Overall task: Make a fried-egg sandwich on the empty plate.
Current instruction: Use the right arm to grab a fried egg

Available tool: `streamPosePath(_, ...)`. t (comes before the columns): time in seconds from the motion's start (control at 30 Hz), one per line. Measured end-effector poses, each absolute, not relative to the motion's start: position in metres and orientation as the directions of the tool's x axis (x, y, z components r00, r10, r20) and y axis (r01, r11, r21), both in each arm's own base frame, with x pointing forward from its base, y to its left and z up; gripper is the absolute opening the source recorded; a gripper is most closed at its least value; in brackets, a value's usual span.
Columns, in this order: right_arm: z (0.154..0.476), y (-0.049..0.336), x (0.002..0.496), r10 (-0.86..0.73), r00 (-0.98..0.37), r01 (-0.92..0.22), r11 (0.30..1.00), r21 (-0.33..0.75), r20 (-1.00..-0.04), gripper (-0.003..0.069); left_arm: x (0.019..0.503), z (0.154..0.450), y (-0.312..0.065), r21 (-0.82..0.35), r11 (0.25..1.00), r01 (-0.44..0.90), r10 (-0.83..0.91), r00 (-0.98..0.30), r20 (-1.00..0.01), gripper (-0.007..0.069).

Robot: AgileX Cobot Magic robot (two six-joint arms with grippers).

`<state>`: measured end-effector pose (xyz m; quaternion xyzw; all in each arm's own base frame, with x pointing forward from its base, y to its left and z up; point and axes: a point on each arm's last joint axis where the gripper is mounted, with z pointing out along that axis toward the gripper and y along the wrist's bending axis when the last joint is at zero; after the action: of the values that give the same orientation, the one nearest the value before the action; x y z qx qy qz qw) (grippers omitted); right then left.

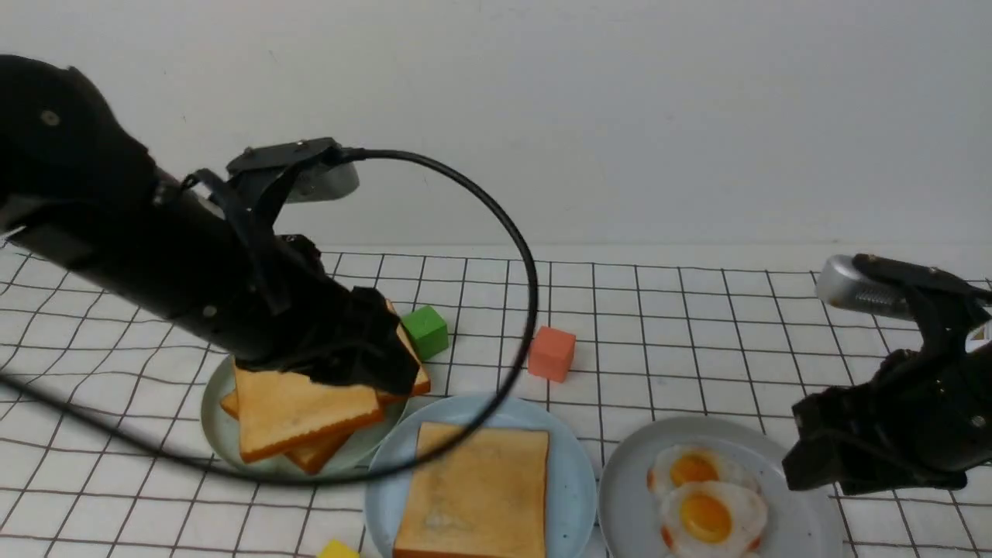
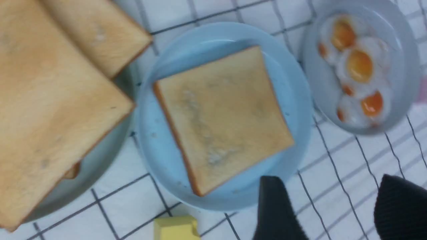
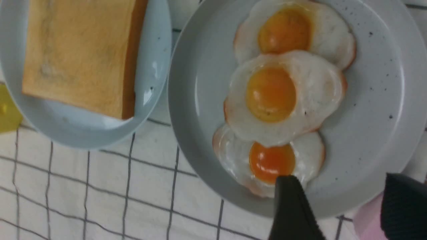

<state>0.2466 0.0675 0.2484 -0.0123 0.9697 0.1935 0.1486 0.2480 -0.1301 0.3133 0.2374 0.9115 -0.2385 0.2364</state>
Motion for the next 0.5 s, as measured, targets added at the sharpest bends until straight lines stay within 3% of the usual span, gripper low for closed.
streamPosePath(0.07, 0.238, 0.061, 0.257, 0.079, -0.961, -0.043, 0.904, 0.425, -0.264, 0.0385, 0.218, 0.318, -0.14, -0.276, 0.685, 0.674, 0.43, -0.681, -0.592, 0.0269)
streamPosePath(0.1, 0.237, 0.061, 0.258, 0.089, -0.963, -0.033, 0.898, 0.438, -0.256, 0.0385, 0.216, 0.32, -0.141, -0.274, 0.68, 0.68, 0.433, -0.675, -0.598, 0.0258)
streamPosePath(0.17, 0.226, 0.056, 0.269, 0.124, -0.963, -0.01, 0.869, 0.494, -0.239, 0.0385, 0.19, 0.315, -0.15, -0.246, 0.585, 0.773, 0.506, -0.585, -0.634, 0.0127)
streamPosePath(0.27, 0.214, 0.052, 0.278, 0.138, -0.966, 0.002, 0.852, 0.524, -0.22, 0.0385, 0.174, 0.307, -0.155, -0.228, 0.539, 0.811, 0.527, -0.537, -0.659, -0.0008)
streamPosePath(0.5, 0.182, 0.044, 0.292, 0.16, -0.974, 0.058, 0.86, 0.507, -0.159, 0.0386, 0.174, 0.305, -0.156, -0.213, 0.545, 0.811, 0.512, -0.523, -0.682, -0.0013)
